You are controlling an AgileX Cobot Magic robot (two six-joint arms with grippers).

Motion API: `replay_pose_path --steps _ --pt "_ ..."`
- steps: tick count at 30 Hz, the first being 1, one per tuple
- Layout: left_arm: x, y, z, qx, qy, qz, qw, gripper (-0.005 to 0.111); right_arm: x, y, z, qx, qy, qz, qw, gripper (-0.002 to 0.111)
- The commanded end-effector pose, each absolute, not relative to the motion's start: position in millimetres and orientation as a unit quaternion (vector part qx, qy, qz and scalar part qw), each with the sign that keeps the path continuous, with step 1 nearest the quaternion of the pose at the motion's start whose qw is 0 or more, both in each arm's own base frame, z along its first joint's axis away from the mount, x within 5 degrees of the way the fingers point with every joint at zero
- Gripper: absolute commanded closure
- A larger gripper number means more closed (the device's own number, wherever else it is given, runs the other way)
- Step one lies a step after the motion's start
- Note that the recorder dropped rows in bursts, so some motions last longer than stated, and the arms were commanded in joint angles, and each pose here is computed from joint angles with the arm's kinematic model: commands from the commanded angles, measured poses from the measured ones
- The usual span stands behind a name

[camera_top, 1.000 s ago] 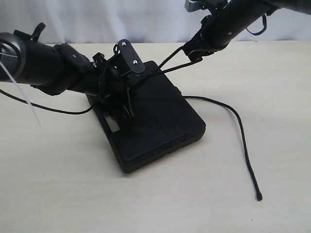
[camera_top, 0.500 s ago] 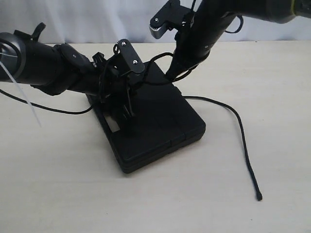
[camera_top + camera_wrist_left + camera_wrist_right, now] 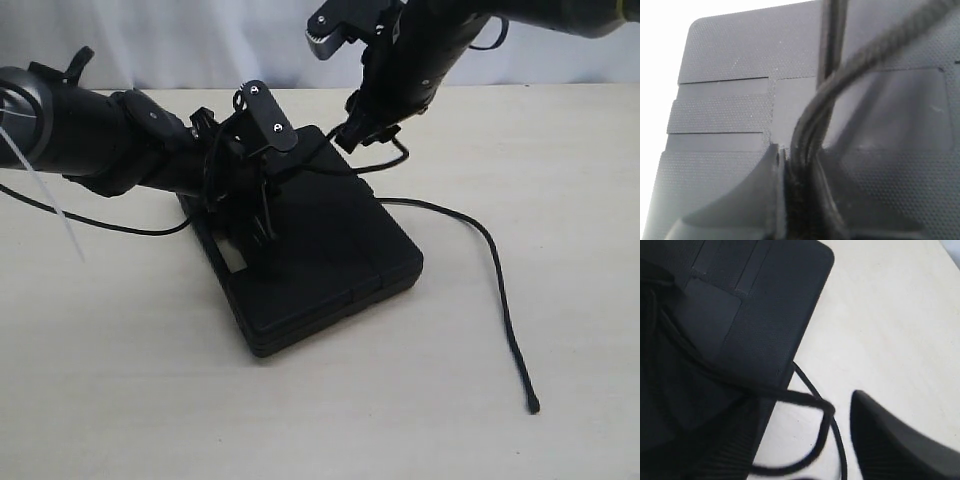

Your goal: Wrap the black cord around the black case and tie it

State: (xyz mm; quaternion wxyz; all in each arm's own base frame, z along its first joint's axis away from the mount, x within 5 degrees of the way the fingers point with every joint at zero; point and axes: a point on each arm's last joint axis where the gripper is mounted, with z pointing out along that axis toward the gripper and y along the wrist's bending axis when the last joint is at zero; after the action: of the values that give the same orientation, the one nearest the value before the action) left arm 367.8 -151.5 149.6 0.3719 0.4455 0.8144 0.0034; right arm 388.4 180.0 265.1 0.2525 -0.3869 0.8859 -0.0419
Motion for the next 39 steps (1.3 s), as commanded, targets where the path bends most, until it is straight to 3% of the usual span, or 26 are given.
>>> replay_pose_path --steps 1,6,11,14,22,29,36,39 --pt "366.5 -151.9 147.9 0.443 0.817 0.002 0.370 0.107 381.8 175.3 284.0 -0.359 0.892 -0.039 0.271 0.035" --pt "366.5 -151.9 147.9 0.443 0.817 0.002 0.370 0.107 366.5 159.5 312.9 -0.367 0.887 -0.085 0.268 0.035" --pt "366.5 -151.9 147.9 0.443 0.817 0.002 0.370 0.107 355.7 123.6 313.2 -0.393 0.886 -0.193 0.152 0.039" --pt "366.4 -152.1 147.9 0.443 0.817 0.001 0.369 0.107 354.8 98.0 290.1 -0.386 0.897 -0.194 0.097 0.043" --pt "366.6 -151.9 148.0 0.441 0.818 0.002 0.370 0.107 347.6 50.0 189.1 -0.274 0.952 -0.115 0.069 0.043" --pt "366.4 -152.1 147.9 0.441 0.818 0.000 0.369 0.107 353.0 55.3 149.7 -0.227 0.970 -0.086 0.023 0.043" --pt "366.0 -152.4 147.7 0.442 0.818 -0.002 0.368 0.107 365.6 67.3 135.8 -0.132 0.990 -0.032 0.029 0.043" --pt "365.6 -152.8 147.5 0.444 0.818 -0.005 0.367 0.107 367.5 62.2 129.8 -0.106 0.993 -0.053 0.025 0.050"
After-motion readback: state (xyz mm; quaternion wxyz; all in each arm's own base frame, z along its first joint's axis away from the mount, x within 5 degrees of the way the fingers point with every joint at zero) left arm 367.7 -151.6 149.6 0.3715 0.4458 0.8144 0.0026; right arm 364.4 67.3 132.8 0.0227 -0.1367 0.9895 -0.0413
